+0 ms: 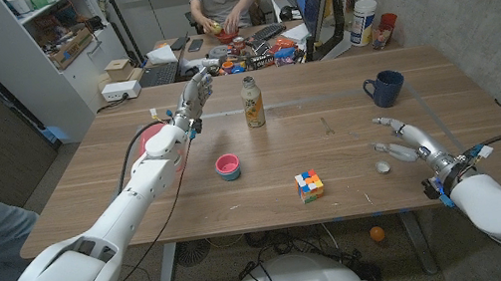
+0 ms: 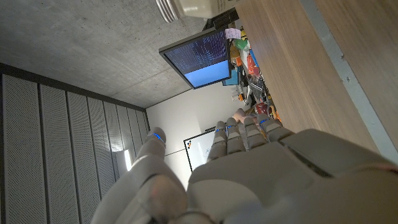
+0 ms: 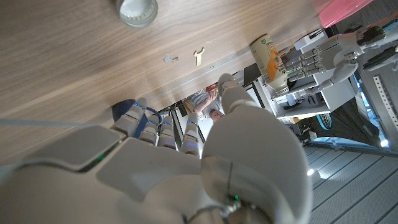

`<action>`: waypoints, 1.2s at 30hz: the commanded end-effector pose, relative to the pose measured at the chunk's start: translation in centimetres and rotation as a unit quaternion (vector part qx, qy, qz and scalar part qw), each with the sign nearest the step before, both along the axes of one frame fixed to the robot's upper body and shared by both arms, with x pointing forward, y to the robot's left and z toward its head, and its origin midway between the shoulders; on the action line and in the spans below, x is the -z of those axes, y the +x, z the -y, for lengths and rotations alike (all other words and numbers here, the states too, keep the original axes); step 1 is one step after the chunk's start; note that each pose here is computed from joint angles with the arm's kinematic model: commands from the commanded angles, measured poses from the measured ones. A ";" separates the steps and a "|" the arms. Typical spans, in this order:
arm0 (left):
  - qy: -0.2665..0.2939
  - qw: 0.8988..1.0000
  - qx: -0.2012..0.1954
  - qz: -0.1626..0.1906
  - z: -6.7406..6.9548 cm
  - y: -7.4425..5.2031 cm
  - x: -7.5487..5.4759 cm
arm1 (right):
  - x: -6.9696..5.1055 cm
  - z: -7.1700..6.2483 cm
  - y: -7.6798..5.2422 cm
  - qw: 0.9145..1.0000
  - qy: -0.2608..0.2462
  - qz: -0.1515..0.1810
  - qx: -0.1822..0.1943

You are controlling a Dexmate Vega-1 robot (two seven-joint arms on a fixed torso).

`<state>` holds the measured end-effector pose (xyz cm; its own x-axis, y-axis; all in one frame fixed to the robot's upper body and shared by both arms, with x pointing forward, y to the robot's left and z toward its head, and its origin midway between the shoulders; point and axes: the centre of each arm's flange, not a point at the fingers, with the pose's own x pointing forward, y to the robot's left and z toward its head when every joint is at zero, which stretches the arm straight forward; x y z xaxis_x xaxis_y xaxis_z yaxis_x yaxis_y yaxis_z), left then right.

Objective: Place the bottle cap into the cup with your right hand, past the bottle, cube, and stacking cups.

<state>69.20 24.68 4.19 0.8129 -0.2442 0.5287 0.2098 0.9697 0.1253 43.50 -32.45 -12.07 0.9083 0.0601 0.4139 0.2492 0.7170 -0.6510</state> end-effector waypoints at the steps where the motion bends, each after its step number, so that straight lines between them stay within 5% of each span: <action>1: -0.002 1.000 -0.002 -0.004 0.2 0.0 0.3 | 1.0 -0.3 -1.1 0.997 -0.058 -0.010 0.053; 17: -0.017 1.000 -0.011 -0.005 0.3 0.0 0.9 | 1.7 -1.0 -1.9 0.987 -0.127 -0.030 0.099; 36: -0.020 1.000 -0.015 -0.007 0.2 0.5 1.0 | 2.5 -1.9 -0.8 0.973 -0.183 -0.062 0.128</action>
<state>69.58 24.30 3.06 0.8269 -0.2059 0.5233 0.1895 0.9782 0.0854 42.24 -30.86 -14.24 0.9442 -0.0313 0.3280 0.3103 0.4189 -0.8534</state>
